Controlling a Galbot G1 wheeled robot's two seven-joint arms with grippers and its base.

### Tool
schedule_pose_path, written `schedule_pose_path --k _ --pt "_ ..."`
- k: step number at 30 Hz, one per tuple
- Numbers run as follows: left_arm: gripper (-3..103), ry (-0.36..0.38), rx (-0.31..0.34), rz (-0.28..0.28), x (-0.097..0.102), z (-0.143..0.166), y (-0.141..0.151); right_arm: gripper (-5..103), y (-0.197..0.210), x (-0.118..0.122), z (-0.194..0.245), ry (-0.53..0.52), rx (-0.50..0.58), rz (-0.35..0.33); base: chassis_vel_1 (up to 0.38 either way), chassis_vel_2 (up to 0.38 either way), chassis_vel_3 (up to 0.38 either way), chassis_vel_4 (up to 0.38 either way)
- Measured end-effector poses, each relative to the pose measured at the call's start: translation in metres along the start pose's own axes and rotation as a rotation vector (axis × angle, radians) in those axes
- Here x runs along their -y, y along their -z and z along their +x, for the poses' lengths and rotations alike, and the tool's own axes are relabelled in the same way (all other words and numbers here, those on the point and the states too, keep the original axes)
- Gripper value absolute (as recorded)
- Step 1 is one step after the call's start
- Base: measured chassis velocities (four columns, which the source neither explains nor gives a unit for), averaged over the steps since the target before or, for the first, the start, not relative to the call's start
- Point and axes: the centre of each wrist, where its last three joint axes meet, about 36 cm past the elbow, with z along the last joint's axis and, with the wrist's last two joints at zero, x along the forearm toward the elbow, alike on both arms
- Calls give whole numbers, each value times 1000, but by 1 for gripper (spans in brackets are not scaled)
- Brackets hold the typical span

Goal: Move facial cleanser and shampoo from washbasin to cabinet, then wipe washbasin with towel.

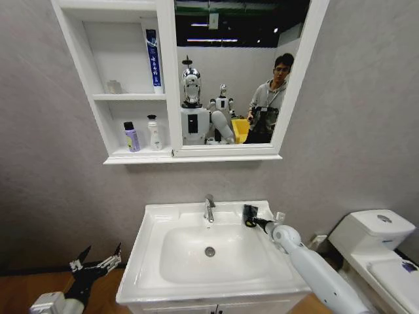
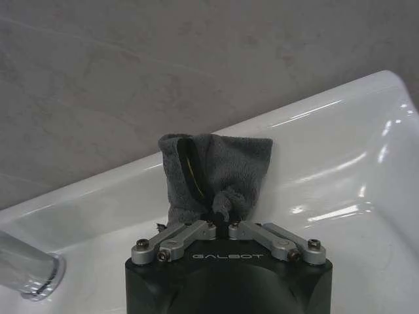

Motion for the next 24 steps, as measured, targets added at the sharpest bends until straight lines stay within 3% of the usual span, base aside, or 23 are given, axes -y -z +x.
schedule_pose_path --k 5,9,15,24 --pt "100 0 0 0 0 0 0 3 -12 -21 4 47 -10 3 0 0 0 0" --pt "100 0 0 0 0 0 0 3 -19 -22 13 43 4 31 0 0 0 0" --pt "100 0 0 0 0 0 0 3 -11 4 66 -11 95 89 0 0 0 0" --pt "100 0 0 0 0 0 0 3 -17 29 83 -25 49 105 0 0 0 0"
